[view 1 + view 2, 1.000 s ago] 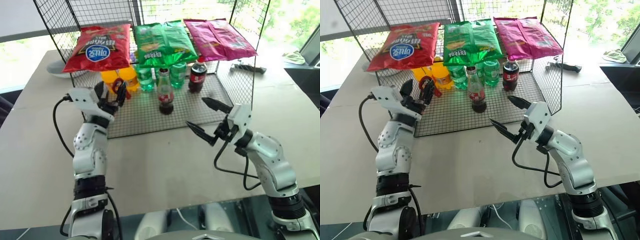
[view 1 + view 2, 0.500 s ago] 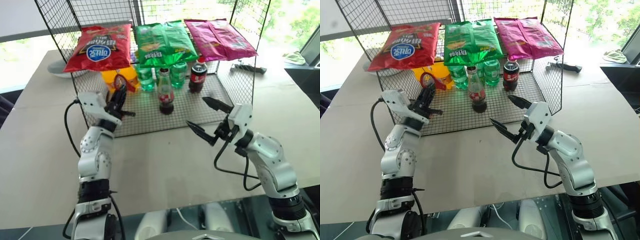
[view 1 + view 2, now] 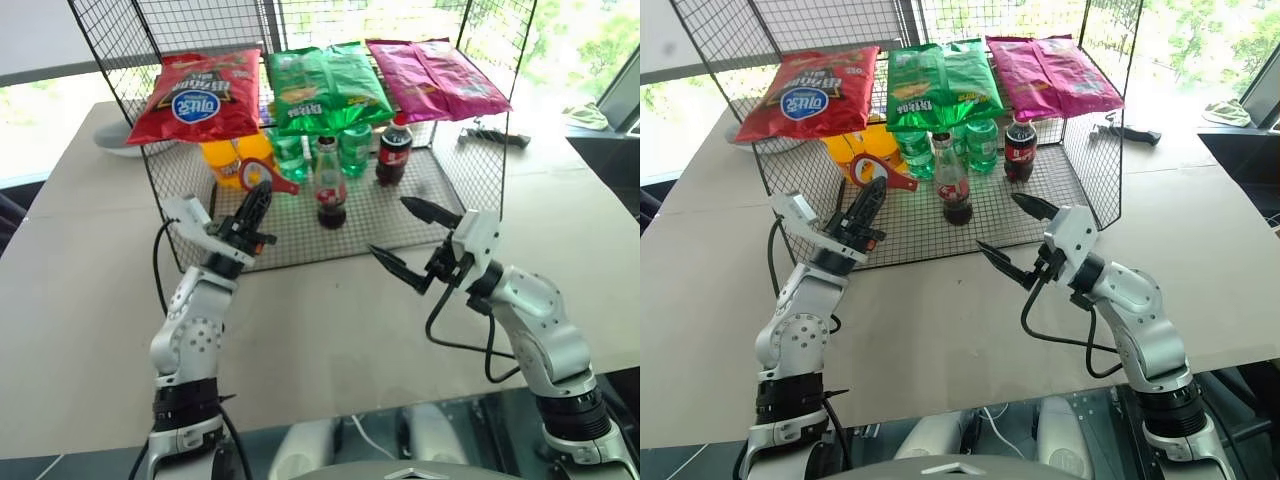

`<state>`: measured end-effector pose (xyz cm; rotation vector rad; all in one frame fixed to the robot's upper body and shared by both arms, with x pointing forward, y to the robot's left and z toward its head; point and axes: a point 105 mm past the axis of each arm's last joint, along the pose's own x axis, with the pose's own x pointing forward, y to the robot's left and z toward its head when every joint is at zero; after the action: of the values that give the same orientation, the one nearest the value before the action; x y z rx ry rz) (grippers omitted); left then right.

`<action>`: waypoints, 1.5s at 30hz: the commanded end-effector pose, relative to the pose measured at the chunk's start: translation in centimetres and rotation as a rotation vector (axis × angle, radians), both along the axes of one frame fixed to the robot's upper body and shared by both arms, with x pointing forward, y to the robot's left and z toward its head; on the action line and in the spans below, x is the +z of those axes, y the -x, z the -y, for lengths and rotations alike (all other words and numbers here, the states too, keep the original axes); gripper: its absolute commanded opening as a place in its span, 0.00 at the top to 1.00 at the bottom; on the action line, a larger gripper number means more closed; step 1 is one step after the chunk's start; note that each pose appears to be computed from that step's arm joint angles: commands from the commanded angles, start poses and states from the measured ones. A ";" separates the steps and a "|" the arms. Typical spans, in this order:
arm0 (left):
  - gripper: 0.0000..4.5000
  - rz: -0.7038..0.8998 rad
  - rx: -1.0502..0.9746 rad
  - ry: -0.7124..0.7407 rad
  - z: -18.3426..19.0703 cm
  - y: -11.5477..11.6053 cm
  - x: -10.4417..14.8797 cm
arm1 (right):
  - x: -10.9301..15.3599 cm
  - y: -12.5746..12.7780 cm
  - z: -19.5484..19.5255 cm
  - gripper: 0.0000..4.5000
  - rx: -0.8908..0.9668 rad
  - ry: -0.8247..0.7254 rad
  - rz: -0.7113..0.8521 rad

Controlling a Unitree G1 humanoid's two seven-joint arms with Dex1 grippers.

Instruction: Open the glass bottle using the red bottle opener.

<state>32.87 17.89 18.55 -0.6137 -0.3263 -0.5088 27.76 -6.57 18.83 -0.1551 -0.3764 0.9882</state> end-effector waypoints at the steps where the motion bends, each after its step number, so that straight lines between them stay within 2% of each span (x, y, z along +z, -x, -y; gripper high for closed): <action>1: 0.99 0.045 -0.061 0.089 0.1 1.0 1.8 | 0.9 0.3 -0.2 0.00 0.020 -0.022 0.029; 3: 0.99 0.032 -0.190 0.114 1.4 1.9 1.8 | 0.6 0.3 -0.4 0.00 0.037 -0.022 -0.013; 6: 0.99 -0.026 -0.364 0.080 3.5 3.2 0.9 | -0.3 0.3 -0.6 0.00 0.049 0.008 -0.106; 12: 0.99 -0.097 -0.587 0.007 5.6 4.7 0.0 | -1.5 1.1 -1.2 0.00 0.166 0.060 -0.310; 17: 0.99 -0.167 -0.739 -0.120 7.1 6.0 -1.7 | -2.2 2.3 -1.6 0.00 0.295 0.117 -0.465; 21: 0.99 -0.187 -0.797 -0.163 7.7 6.3 -2.6 | -2.6 3.3 -1.9 0.00 0.388 0.162 -0.558; 30: 0.99 -0.183 -0.830 -0.176 8.4 6.3 -3.1 | -2.8 4.2 -3.1 0.00 0.481 0.175 -0.649; 31: 1.00 -0.183 -0.830 -0.176 8.4 6.3 -3.2 | -2.8 4.2 -3.2 0.09 0.483 0.175 -0.649; 33: 1.00 -0.183 -0.830 -0.180 8.3 6.4 -3.3 | -2.6 4.3 -3.4 0.16 0.491 0.159 -0.652; 36: 1.00 -0.181 -0.830 -0.179 8.3 6.3 -3.4 | -2.5 4.2 -3.4 0.45 0.489 0.158 -0.649; 41: 1.00 -0.183 -0.839 -0.183 8.4 6.4 -3.8 | -2.3 4.1 -3.4 0.99 0.482 0.156 -0.645; 45: 1.00 -0.176 -0.822 -0.206 8.5 6.1 -4.1 | -2.4 4.2 -3.3 0.99 0.481 0.157 -0.651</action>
<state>26.02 9.28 15.13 -0.6169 0.1548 -1.3112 24.95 -4.47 14.71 0.1483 0.3509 1.3790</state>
